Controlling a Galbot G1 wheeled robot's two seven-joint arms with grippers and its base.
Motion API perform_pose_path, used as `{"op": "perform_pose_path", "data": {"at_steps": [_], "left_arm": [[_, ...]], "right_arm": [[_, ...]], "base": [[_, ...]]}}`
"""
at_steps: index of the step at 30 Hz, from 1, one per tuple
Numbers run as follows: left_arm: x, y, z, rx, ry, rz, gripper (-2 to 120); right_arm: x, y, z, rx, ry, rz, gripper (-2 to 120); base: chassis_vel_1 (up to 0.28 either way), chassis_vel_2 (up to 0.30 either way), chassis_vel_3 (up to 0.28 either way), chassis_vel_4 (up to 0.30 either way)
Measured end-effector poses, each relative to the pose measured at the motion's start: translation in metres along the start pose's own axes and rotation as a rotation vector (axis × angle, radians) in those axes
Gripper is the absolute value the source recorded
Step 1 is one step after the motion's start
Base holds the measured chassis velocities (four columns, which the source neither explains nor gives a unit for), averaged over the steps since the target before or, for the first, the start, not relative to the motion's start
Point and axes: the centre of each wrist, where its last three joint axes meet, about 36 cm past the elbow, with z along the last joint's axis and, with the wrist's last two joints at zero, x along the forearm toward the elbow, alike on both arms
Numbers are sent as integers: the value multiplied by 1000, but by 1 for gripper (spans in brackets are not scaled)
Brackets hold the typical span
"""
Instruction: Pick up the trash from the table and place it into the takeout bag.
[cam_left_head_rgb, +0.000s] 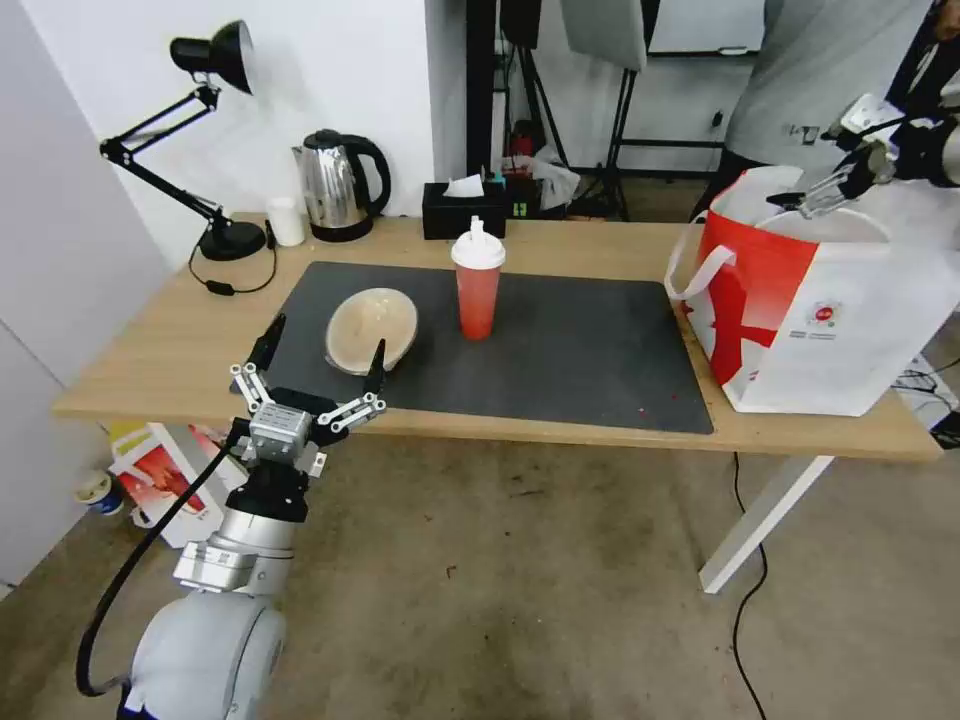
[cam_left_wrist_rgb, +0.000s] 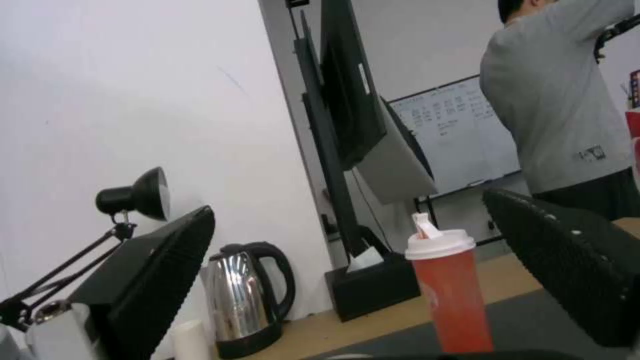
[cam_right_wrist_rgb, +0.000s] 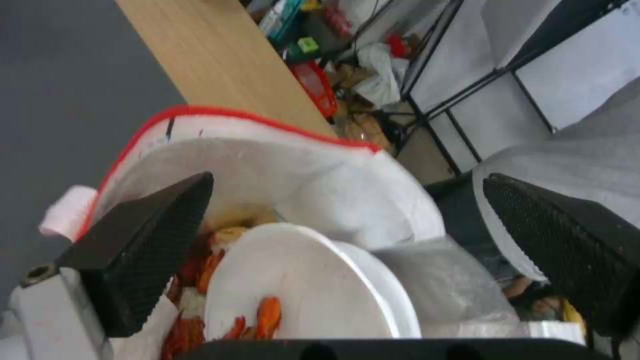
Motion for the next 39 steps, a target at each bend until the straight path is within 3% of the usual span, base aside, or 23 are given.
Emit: {"op": "perform_pose_path", "data": {"at_steps": [5, 9, 12, 13, 16, 17, 20, 32, 39], "left_arm": [[-1, 0, 0, -1, -4, 0, 100], [-2, 0, 0, 0, -6, -2, 100], [-2, 1, 2, 2, -3, -6, 100], [-2, 1, 2, 2, -3, -6, 100], [-2, 1, 2, 3, -5, -10, 100], [-2, 1, 2, 3, -5, -10, 100], [-2, 1, 3, 6, -4, -14, 100], [-3, -2, 6, 13, 3, -19, 100], [-5, -7, 14, 30, 15, -37, 100]], "right_arm": [[4, 4, -15, 5, -17, -9, 100], [7, 25, -33, -30, -68, -42, 100], [8, 62, -54, -114, -143, -94, 100], [8, 62, -54, -114, -143, -94, 100], [15, 97, -73, -157, -219, -142, 100], [15, 97, -73, -157, -219, -142, 100], [27, 128, -85, -187, -287, -174, 100], [42, 193, -73, -255, -369, -249, 100], [42, 249, -62, -335, -493, -169, 100]], "base": [[0, 0, 0, 0], [0, 0, 0, 0], [0, 0, 0, 0], [0, 0, 0, 0], [0, 0, 0, 0], [0, 0, 0, 0], [0, 0, 0, 0], [0, 0, 0, 0], [0, 0, 0, 0]]}}
